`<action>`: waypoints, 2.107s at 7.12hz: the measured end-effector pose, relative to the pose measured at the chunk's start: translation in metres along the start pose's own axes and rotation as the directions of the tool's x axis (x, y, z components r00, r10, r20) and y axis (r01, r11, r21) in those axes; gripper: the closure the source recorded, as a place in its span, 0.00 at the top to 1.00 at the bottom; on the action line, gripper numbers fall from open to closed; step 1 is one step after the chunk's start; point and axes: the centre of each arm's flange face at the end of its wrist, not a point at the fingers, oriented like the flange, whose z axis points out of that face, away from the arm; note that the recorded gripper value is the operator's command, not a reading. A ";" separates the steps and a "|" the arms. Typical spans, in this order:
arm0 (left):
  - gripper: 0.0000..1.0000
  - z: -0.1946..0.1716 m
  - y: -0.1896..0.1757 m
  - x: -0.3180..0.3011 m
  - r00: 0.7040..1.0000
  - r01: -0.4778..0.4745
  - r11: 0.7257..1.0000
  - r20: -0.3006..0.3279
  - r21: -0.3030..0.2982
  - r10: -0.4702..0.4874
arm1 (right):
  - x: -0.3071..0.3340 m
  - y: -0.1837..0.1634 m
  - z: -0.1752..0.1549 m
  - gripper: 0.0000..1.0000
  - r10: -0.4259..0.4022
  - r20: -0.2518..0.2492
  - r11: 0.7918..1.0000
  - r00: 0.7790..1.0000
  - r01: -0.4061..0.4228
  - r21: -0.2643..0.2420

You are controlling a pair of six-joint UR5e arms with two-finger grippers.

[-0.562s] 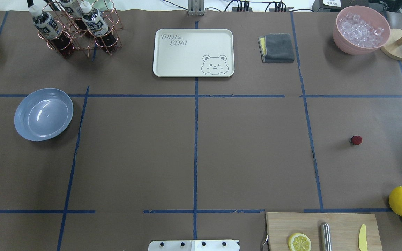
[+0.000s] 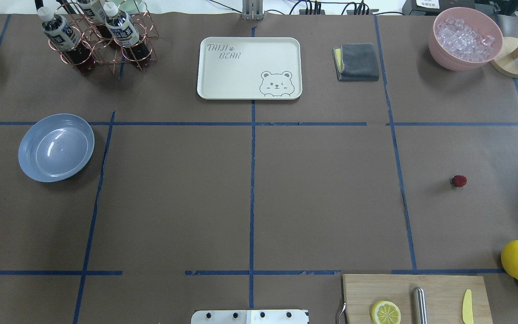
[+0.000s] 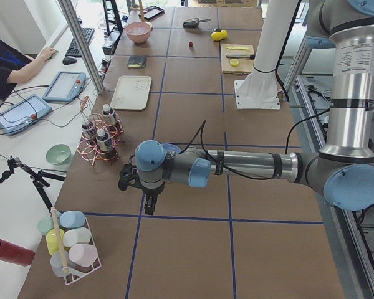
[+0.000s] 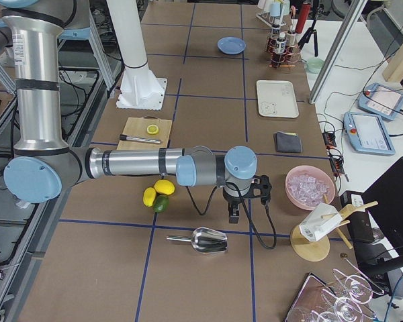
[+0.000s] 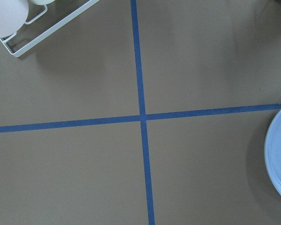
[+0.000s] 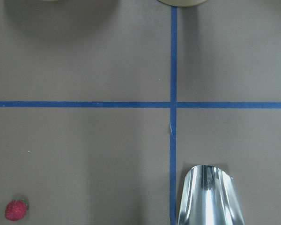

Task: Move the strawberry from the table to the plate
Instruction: 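Move the left gripper down toward the light blue plate's rim, then grasp the light blue plate's rim with the left gripper and lift it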

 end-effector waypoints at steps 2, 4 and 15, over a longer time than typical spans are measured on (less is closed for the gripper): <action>1.00 -0.015 -0.009 0.022 0.999 -0.040 0.999 -0.006 0.036 0.040 | -0.026 -0.018 0.005 1.00 -0.062 0.000 0.998 0.998 0.062 0.007; 1.00 -0.001 -0.010 0.056 0.999 -0.025 0.997 -0.039 0.074 0.028 | -0.052 -0.025 0.013 1.00 -0.096 0.013 0.995 0.995 0.096 0.036; 0.59 0.210 0.021 0.167 0.988 0.151 0.972 -0.055 0.181 -0.143 | -0.109 -0.029 0.017 1.00 0.032 0.104 0.990 0.994 -0.046 0.134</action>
